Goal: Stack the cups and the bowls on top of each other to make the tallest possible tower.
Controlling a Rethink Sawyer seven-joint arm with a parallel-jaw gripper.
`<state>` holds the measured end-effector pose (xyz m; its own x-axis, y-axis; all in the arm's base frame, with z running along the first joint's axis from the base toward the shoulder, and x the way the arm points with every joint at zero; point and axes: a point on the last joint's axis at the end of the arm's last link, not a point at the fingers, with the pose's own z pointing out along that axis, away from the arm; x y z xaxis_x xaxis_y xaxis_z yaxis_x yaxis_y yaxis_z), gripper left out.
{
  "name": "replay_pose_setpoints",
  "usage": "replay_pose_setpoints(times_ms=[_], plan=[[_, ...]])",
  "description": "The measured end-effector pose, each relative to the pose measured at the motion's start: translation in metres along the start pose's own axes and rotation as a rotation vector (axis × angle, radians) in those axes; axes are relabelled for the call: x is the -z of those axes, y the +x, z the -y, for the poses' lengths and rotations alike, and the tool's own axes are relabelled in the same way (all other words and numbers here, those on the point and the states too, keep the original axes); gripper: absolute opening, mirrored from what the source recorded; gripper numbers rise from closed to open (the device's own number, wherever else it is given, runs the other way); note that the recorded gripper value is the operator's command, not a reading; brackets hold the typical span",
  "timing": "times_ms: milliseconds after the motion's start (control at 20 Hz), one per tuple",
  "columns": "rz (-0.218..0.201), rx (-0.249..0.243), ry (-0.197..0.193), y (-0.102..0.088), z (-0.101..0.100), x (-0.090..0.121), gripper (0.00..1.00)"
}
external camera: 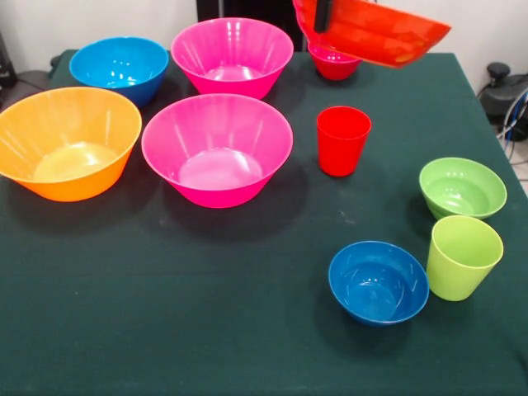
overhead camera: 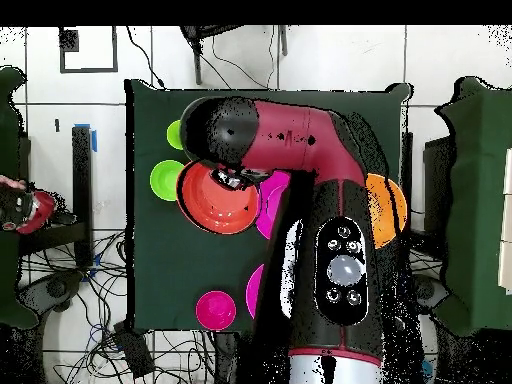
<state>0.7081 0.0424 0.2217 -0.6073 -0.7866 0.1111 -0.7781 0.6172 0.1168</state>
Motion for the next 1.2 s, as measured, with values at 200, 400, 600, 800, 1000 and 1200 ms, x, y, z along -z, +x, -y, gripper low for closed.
replay_pose_setpoints(times_ms=[200,400,600,800,1000,1200], plan=[[0.008,-0.003,0.015,0.002,0.001,0.011,0.0],[0.017,-0.007,0.033,0.005,0.002,0.023,0.0],[0.017,-0.01,0.054,0.013,0.003,0.036,0.0],[0.011,-0.01,0.069,0.02,-0.001,0.045,0.0],[0.008,-0.011,0.069,0.027,-0.009,0.051,0.0],[0.001,-0.011,0.063,0.034,-0.02,0.053,0.0]])
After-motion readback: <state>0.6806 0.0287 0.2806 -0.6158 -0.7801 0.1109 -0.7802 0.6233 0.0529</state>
